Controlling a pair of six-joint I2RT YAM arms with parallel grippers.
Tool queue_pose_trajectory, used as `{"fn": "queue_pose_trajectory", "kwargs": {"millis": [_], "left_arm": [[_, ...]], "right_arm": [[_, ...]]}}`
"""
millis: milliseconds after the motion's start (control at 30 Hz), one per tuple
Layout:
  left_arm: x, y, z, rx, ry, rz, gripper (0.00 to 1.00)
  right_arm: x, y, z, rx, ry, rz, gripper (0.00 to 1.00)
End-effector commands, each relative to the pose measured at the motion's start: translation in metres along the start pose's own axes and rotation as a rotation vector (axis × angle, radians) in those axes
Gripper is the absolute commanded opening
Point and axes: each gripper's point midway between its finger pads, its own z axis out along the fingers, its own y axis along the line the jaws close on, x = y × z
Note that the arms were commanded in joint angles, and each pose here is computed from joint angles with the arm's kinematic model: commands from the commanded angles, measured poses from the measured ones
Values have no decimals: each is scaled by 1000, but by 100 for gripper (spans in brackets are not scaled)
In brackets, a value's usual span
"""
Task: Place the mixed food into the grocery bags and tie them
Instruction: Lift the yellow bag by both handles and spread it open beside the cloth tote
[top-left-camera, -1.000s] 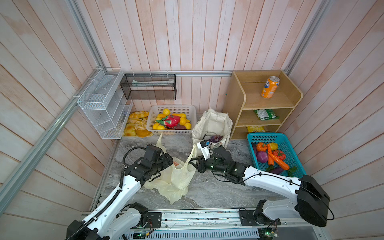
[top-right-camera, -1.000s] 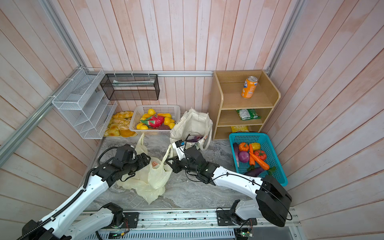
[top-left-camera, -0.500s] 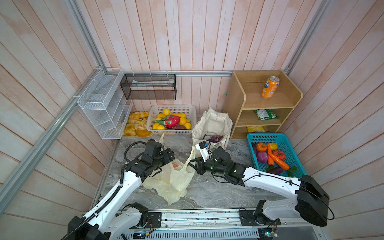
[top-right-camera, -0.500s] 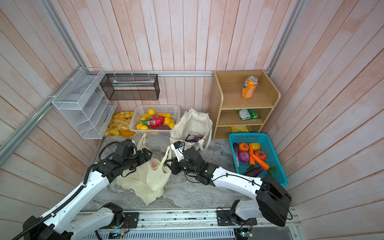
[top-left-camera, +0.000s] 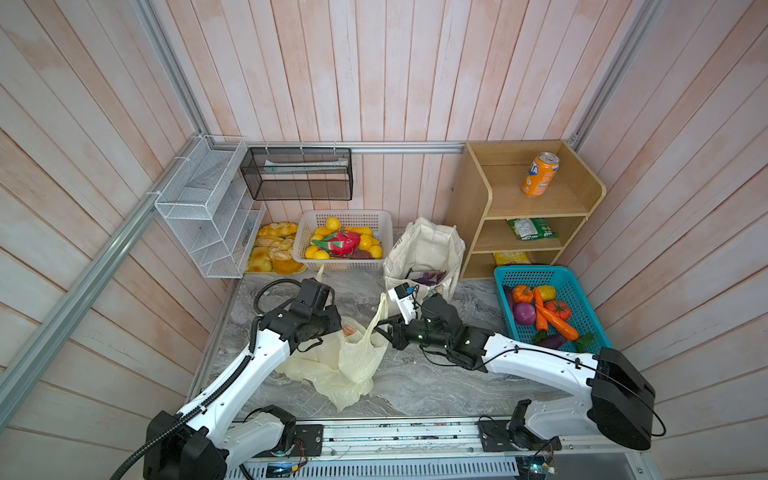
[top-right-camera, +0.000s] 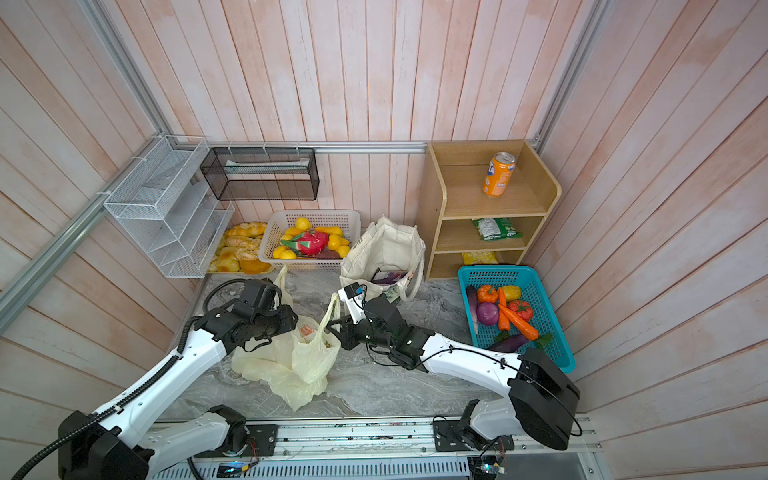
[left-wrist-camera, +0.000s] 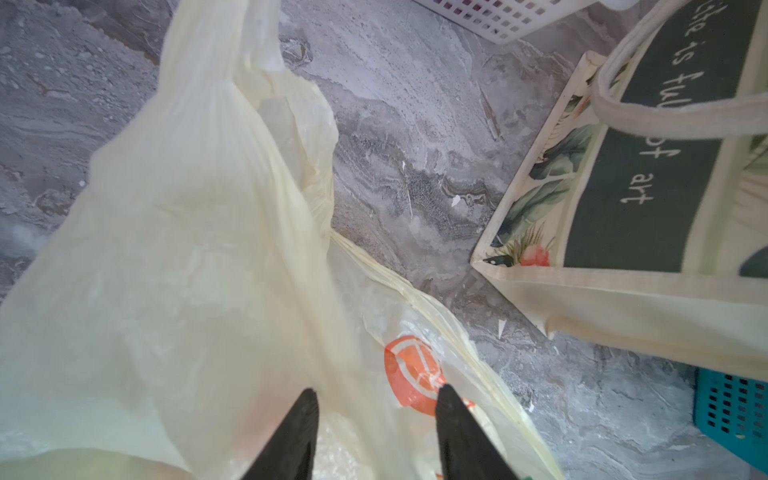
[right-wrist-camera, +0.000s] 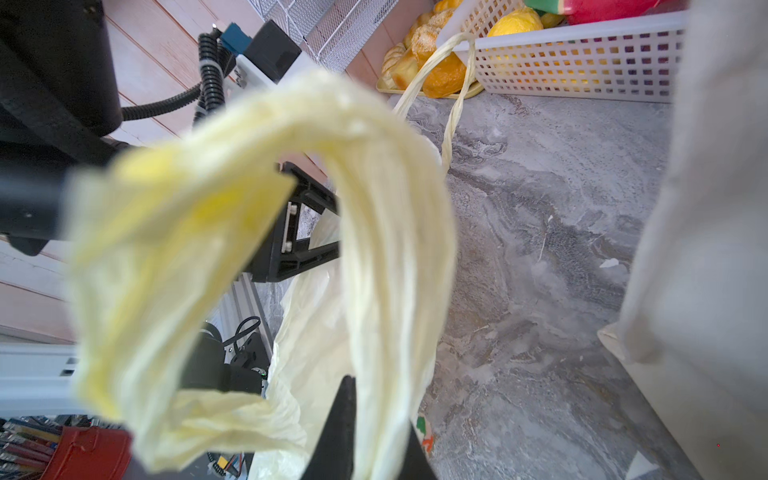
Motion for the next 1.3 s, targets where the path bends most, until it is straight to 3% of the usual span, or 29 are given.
{"fn": "queue_pose_trajectory", "kwargs": {"millis": [0,100,167,233,300,333,467,767,1067,1267], "left_arm": [[-4,-9,4,28,-4,38,15],[-24,-23,-5,69,-68,76,0],[-42,-35,-17,100,-129,102,0],[-59,-51,-30,155,-186,143,0],[-74,-66,-42,197,-236,190,0],[-79,-69,-47,205,-253,208,0],[-93,-85,-60,239,-301,303,0],[-91,-96,-73,306,-337,398,0],[-76,-100,-87,377,-313,386,0],[-52,-87,-89,387,-260,339,0]], "right_arm": [[-9,8,0,-5,-25,-17,14],[-4,8,-6,5,-24,-10,14],[2,10,-12,7,-22,-9,14],[10,10,-18,12,-14,-6,27],[22,4,-27,36,2,-4,51],[25,-2,-32,58,-1,6,58],[31,-32,-65,175,-69,58,68],[40,-85,-107,251,-145,194,67],[44,-108,-64,296,-47,171,51],[11,-157,-51,414,-64,182,45]]}}
